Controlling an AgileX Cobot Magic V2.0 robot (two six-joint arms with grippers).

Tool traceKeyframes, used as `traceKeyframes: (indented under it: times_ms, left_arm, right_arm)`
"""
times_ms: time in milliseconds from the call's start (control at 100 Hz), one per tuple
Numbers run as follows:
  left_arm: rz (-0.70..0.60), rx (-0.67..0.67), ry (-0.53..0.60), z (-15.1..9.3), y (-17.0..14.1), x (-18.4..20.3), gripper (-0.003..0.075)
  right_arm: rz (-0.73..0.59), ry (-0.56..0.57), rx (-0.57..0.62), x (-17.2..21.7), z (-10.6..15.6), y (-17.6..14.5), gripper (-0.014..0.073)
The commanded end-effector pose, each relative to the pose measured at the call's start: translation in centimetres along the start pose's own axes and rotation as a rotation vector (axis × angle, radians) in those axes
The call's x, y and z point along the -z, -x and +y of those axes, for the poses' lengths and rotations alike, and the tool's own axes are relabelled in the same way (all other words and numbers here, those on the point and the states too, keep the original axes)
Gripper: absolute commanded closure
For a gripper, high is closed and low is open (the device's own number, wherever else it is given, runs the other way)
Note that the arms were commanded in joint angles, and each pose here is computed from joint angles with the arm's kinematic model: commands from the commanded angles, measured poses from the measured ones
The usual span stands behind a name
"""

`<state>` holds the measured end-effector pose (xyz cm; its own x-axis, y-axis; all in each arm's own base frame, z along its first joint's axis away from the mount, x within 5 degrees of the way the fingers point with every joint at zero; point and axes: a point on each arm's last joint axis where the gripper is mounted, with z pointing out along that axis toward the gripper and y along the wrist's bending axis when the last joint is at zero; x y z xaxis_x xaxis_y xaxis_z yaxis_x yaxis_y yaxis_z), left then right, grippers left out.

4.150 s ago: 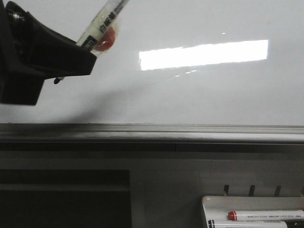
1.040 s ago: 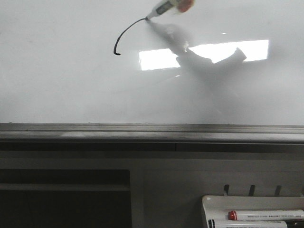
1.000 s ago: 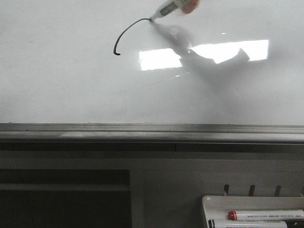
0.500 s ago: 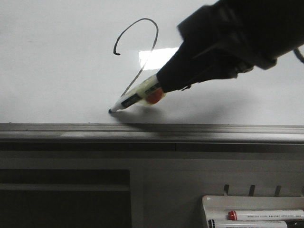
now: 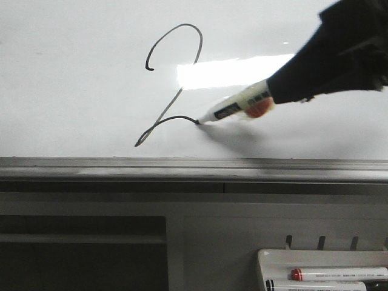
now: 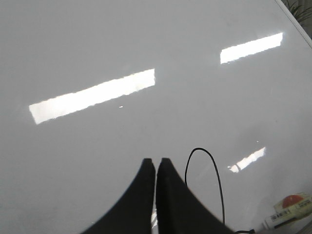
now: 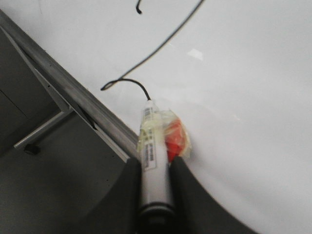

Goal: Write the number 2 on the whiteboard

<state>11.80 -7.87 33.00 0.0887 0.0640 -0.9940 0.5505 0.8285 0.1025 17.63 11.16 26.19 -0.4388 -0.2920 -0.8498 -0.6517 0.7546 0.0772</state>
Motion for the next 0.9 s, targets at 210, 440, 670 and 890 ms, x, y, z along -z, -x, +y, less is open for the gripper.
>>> traceKeyframes:
  times_ms: [210, 440, 670, 890]
  left_arm:
    - [-0.111, 0.017, 0.009, 0.2, 1.8, 0.1, 0.0741]
    - [-0.113, -0.044, -0.011, -0.1, 1.8, 0.1, 0.0729]
    - [-0.116, -0.325, -0.206, -2.9, 1.3, -0.5, 0.0408]
    - [0.024, -0.532, -0.365, -5.3, -1.6, -3.2, 0.0378]
  right_arm:
    - [-0.040, -0.012, -0.014, 1.3, -0.3, 0.6, 0.0664]
    - [-0.144, 0.185, 0.145, 4.2, 2.9, 5.4, 0.0664]
    - [-0.141, 0.247, 0.199, 3.9, 3.4, 8.1, 0.0664]
    - [-0.147, 0.300, 0.251, 3.1, 5.0, 9.2, 0.0664]
